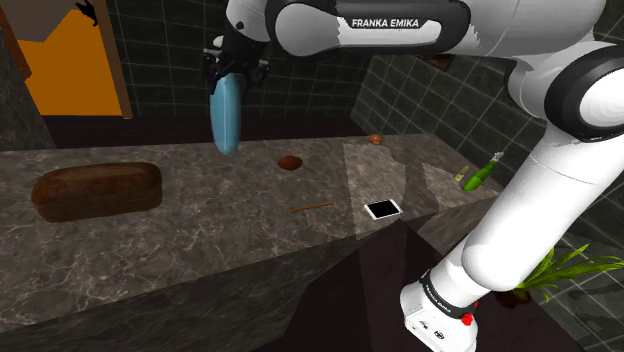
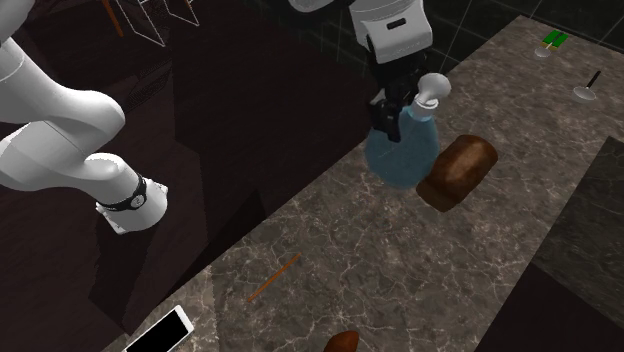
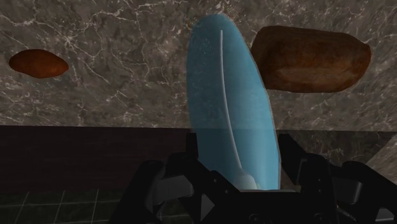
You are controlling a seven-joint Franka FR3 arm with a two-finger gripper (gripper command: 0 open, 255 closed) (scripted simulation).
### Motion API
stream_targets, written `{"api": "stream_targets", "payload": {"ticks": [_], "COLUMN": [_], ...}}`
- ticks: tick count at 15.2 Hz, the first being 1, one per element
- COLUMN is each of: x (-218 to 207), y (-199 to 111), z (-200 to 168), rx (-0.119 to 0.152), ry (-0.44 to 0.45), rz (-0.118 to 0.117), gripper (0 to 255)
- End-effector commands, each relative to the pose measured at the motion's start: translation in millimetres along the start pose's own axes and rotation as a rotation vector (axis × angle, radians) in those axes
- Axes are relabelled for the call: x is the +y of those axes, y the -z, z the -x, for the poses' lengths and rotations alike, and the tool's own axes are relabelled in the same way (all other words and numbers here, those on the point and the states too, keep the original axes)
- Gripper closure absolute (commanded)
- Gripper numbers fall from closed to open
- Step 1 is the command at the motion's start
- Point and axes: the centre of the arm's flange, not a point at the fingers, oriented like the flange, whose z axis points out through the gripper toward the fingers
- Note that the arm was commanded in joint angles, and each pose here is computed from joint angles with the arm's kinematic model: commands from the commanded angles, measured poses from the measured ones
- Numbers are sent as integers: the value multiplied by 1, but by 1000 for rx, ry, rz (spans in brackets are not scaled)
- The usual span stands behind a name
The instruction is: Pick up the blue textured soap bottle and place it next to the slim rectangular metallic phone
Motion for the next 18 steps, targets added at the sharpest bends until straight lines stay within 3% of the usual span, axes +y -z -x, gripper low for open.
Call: {"api": "stream_targets", "payload": {"ticks": [1, 15, 18], "x": [0, -8, 29], "y": [11, 77, 86], "z": [-5, -32, -21], "rx": [0, 0, 0], "ry": [0, 0, 0], "rz": [0, 0, 0], "gripper": [255, 255, 255]}}
